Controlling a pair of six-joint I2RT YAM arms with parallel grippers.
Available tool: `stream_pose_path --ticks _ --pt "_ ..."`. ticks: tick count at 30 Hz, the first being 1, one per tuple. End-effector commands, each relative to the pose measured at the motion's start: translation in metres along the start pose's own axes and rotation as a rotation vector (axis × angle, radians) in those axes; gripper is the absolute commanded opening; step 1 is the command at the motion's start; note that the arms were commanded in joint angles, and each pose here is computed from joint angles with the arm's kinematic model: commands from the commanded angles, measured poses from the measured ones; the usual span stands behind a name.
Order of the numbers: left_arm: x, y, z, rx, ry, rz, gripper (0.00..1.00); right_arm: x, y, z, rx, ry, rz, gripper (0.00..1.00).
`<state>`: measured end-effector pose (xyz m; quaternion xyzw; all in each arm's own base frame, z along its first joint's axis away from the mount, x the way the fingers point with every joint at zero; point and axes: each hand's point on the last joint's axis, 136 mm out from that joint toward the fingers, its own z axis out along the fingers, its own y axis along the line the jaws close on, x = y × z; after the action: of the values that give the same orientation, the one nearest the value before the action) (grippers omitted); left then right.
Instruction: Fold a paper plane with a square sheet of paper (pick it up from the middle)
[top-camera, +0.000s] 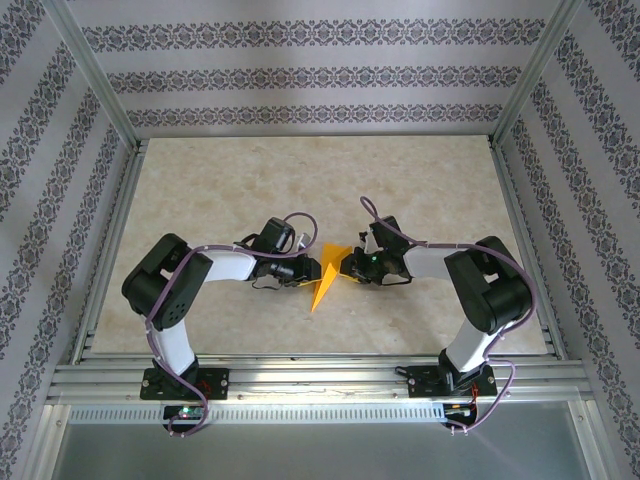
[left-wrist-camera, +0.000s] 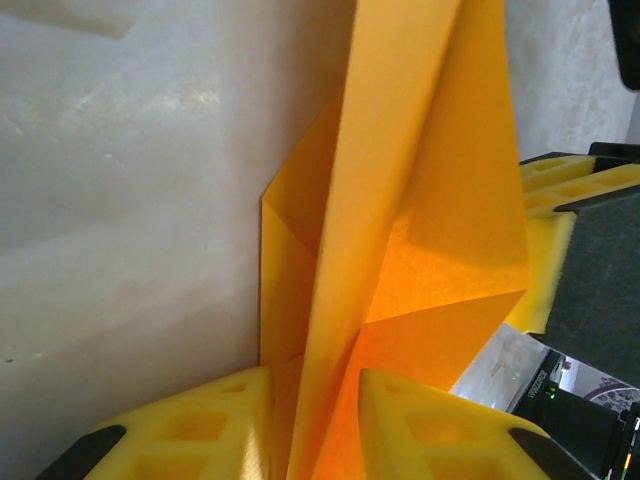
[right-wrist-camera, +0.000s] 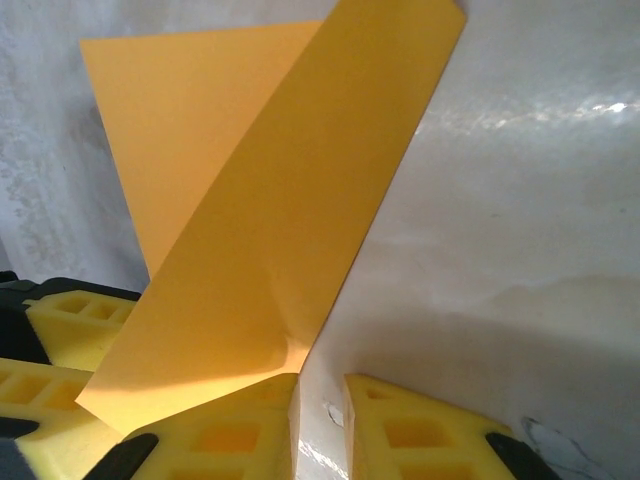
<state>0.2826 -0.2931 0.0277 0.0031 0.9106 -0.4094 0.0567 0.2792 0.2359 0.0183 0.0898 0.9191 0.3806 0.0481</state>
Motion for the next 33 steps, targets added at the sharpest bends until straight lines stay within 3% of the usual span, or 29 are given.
stream_pose_path --ticks 1,7,24,26,33 --pt "-0.003 -0.01 0.005 0.049 0.015 0.02 0.28 0.001 0.004 0.004 -0.016 0.011 -0.011 0.19" --pt "-0.004 -0.015 0.006 0.077 0.017 0.024 0.26 0.004 0.002 0.005 -0.011 0.015 -0.008 0.19" --pt "-0.011 -0.034 -0.003 0.14 -0.029 0.052 0.01 0.003 0.003 0.001 -0.01 0.003 -0.015 0.2" --pt "-0.013 -0.029 -0.008 0.096 -0.056 0.058 0.0 0.002 0.008 -0.006 -0.016 -0.01 -0.019 0.22" --pt "-0.019 -0.003 -0.038 -0.26 -0.175 0.148 0.0 -0.004 0.032 -0.036 -0.064 -0.103 -0.02 0.34"
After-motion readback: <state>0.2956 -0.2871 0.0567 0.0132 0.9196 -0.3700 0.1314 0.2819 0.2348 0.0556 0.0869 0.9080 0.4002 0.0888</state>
